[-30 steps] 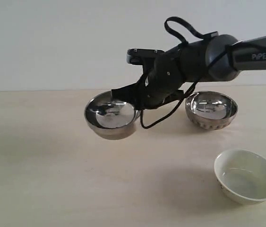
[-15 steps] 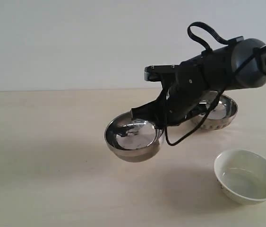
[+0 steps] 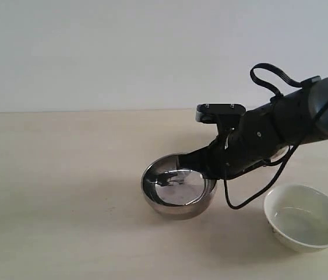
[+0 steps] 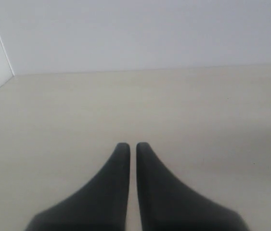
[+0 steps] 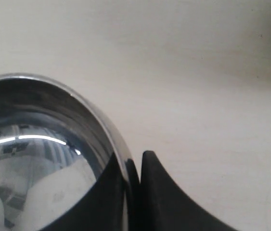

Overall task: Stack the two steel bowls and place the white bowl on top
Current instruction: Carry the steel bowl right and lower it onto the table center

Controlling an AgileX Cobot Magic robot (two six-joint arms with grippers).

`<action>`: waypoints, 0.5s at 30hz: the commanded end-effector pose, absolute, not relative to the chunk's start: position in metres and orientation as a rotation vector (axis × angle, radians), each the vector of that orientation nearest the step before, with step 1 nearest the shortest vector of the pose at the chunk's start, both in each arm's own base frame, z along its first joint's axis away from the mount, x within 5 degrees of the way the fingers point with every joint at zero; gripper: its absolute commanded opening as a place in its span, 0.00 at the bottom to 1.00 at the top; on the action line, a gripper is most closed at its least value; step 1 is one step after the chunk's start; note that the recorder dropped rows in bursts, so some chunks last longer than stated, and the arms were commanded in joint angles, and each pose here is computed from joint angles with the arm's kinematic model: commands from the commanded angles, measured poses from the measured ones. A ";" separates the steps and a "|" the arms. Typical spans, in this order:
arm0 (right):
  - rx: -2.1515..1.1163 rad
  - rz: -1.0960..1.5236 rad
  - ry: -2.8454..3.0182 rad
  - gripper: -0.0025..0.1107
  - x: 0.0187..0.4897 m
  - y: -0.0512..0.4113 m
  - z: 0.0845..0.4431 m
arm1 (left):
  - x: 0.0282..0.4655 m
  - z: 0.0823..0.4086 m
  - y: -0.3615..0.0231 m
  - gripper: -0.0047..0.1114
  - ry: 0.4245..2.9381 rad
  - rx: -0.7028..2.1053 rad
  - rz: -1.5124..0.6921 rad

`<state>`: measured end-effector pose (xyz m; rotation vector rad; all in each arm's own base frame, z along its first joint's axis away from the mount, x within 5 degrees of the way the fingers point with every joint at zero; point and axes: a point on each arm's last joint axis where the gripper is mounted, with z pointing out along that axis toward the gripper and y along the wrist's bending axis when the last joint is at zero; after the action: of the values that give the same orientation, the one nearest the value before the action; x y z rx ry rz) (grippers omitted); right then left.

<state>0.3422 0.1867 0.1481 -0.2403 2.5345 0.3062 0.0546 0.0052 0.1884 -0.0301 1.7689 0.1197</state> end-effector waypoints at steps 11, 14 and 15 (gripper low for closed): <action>-0.227 0.321 2.504 0.02 0.343 0.185 0.155 | 0.054 0.187 0.005 0.08 1.769 -0.042 0.109; -0.227 0.321 2.504 0.02 0.343 0.185 0.155 | 0.054 0.187 0.005 0.08 1.769 -0.042 0.109; -0.225 0.322 2.505 0.02 0.343 0.185 0.155 | 0.054 0.187 0.005 0.08 1.769 -0.042 0.109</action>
<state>0.3425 0.1864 0.1478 -0.2360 2.5238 0.3126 0.0546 0.0052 0.1884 -0.0301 1.7689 0.1197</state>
